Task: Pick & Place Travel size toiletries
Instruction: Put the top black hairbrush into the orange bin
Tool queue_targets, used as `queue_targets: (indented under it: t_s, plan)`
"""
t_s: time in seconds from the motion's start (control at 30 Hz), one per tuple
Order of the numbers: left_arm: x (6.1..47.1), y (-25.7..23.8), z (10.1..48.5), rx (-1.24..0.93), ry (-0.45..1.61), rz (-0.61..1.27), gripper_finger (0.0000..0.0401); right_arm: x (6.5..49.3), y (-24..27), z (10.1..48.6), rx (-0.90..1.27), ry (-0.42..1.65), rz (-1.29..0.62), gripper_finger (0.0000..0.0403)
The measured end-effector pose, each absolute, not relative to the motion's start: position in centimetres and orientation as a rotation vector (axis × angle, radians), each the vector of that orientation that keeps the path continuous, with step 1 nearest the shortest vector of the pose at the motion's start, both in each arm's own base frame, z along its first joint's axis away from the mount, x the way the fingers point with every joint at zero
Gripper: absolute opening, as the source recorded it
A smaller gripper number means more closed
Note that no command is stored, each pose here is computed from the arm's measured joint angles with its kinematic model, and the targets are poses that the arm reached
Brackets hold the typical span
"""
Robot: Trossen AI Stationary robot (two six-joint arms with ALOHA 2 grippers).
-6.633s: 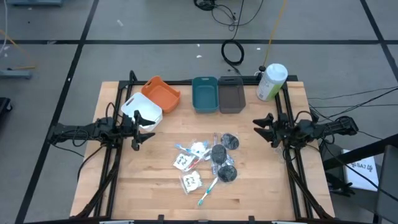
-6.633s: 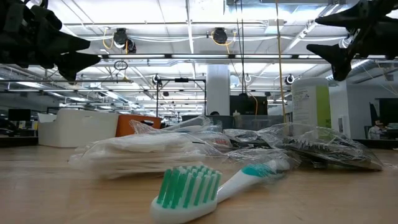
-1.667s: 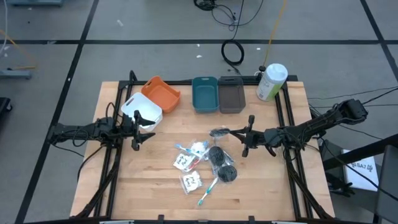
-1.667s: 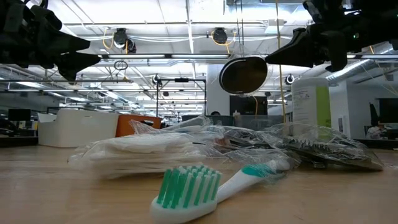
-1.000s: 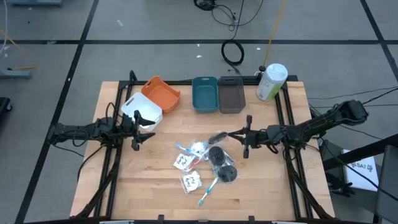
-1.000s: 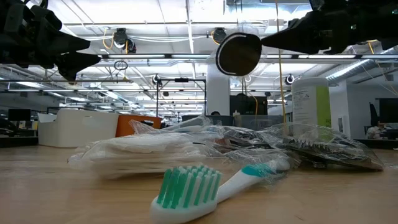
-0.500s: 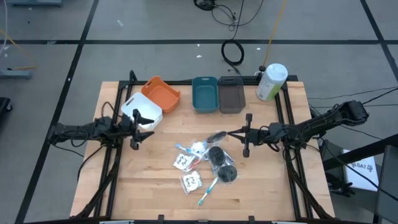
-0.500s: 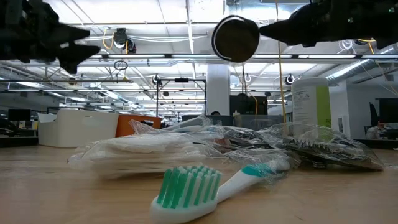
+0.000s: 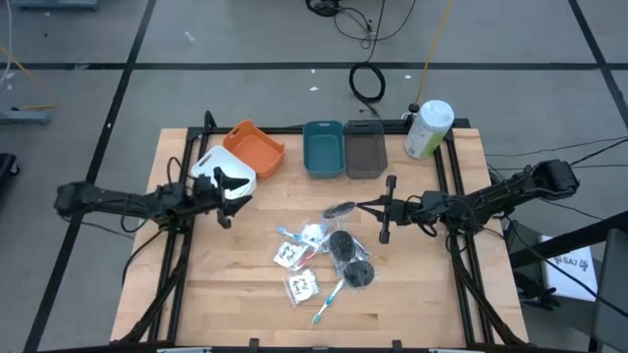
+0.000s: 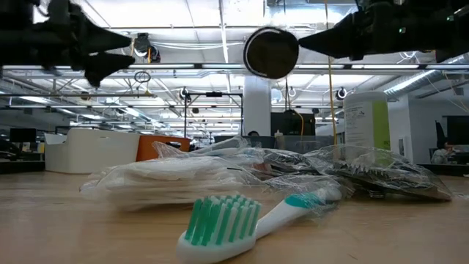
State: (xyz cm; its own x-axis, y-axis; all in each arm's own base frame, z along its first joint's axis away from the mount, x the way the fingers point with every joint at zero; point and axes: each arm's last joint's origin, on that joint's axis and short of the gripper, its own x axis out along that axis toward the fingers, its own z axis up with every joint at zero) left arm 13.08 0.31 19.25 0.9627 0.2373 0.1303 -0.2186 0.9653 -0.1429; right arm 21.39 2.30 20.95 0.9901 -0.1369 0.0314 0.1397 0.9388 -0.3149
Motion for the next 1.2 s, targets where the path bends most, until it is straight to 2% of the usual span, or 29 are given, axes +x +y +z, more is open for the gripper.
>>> queue_targets:
  t_s: [0.23, 0.43, 0.57, 0.83, 1.2]
  plan:
    - [21.3, -0.5, 21.5, 0.16, 0.111, 0.195, 0.0255, 22.2, 1.6, 20.7, -0.311, -0.068, -0.189, 0.0]
    - [28.2, -1.1, 23.4, 0.347, 0.156, 0.194, 0.0255, 22.4, 1.4, 20.7, -0.31, -0.082, -0.201, 0.0]
    - [30.9, -1.2, 23.5, 0.402, 0.212, 0.195, 0.0255, 22.4, 1.4, 20.7, -0.31, -0.085, -0.202, 0.0]
    - [32.4, -1.5, 23.2, 0.416, 0.244, 0.149, 0.0255, 22.4, 1.4, 20.9, -0.312, -0.097, -0.205, 0.0]
    - [30.5, -2.7, 24.1, 0.434, 0.352, 0.111, 0.0255, 22.4, 1.4, 20.8, -0.328, -0.087, -0.201, 0.0]
